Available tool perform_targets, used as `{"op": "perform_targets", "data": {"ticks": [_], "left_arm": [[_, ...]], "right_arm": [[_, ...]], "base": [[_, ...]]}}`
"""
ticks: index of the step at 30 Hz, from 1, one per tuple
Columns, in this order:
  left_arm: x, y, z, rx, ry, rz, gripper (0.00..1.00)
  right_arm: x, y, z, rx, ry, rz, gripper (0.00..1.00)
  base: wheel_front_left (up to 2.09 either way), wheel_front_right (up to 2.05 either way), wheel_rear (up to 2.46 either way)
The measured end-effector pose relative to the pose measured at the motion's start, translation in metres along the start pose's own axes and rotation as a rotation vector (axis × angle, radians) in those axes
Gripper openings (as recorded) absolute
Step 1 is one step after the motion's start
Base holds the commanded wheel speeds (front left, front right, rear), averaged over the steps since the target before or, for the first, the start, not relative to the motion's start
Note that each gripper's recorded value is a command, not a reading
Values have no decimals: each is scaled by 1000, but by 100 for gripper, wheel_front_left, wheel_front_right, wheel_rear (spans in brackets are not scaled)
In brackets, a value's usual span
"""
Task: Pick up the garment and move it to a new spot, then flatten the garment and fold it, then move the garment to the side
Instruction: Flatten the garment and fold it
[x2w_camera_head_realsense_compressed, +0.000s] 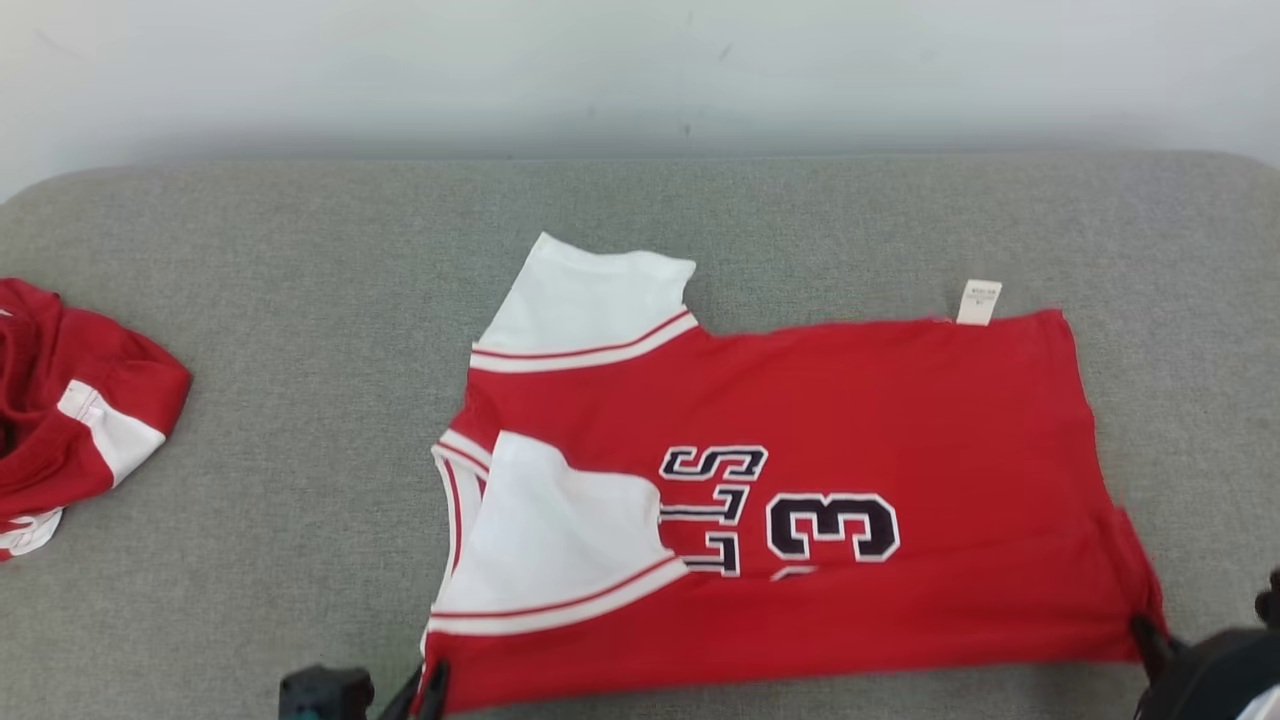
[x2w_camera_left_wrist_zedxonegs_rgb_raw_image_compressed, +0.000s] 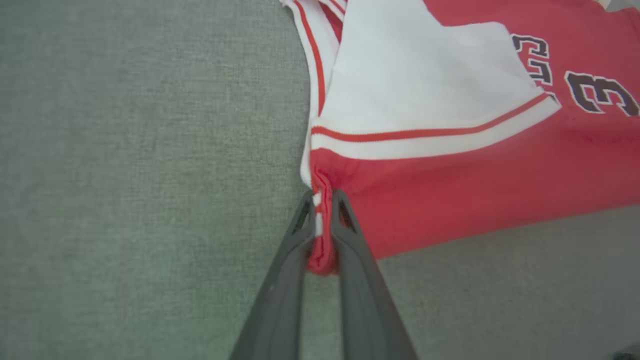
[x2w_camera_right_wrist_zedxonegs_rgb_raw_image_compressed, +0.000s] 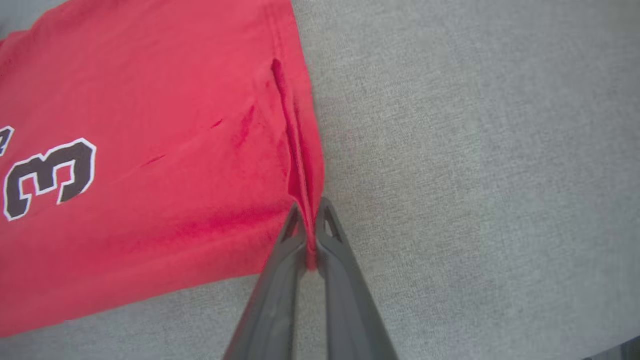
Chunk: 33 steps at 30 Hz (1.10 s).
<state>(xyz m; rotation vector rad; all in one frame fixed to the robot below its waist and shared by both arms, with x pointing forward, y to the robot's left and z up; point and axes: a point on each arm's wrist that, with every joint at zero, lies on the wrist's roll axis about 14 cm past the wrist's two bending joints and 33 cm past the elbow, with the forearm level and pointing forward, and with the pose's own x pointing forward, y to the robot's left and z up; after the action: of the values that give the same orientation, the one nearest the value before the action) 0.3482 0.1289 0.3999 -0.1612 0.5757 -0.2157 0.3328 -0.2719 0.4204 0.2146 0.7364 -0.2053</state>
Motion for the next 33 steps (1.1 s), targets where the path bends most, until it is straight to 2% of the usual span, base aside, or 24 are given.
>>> {"op": "perform_targets", "data": {"ticks": [5,6,7,8,9,13,20,25,27,33], "left_arm": [[-13,2,-16,-26,31,21,0],[-15,4,-17,-30,29,31,6],[-16,5,-17,-32,22,38,68],[-17,6,-17,-33,20,46,100],[-17,8,-18,-34,20,54,100],[-19,9,-18,-30,21,60,100],[-8,14,27,21,-75,42,100],[21,12,78,68,-155,-9,100],[37,8,98,85,-181,-37,100],[92,-5,141,146,-173,-116,100]], "right_arm": [[-3,-4,-26,27,48,7,0],[-4,-4,-30,36,58,11,0],[-4,-5,-34,39,68,14,13],[-5,-1,-38,34,75,26,47],[-5,0,-42,42,86,34,100],[-9,0,-42,27,74,30,100],[-16,10,22,-45,-104,23,100],[-1,42,68,-67,-192,87,100],[9,49,80,-106,-206,77,100],[46,84,123,-168,-259,133,100]], "base": [[0,0,0],[0,0,0],[0,0,0],[0,0,0],[0,0,0],[0,0,0],[0,0,0],[0,0,0],[0,0,0],[0,0,0]]}}
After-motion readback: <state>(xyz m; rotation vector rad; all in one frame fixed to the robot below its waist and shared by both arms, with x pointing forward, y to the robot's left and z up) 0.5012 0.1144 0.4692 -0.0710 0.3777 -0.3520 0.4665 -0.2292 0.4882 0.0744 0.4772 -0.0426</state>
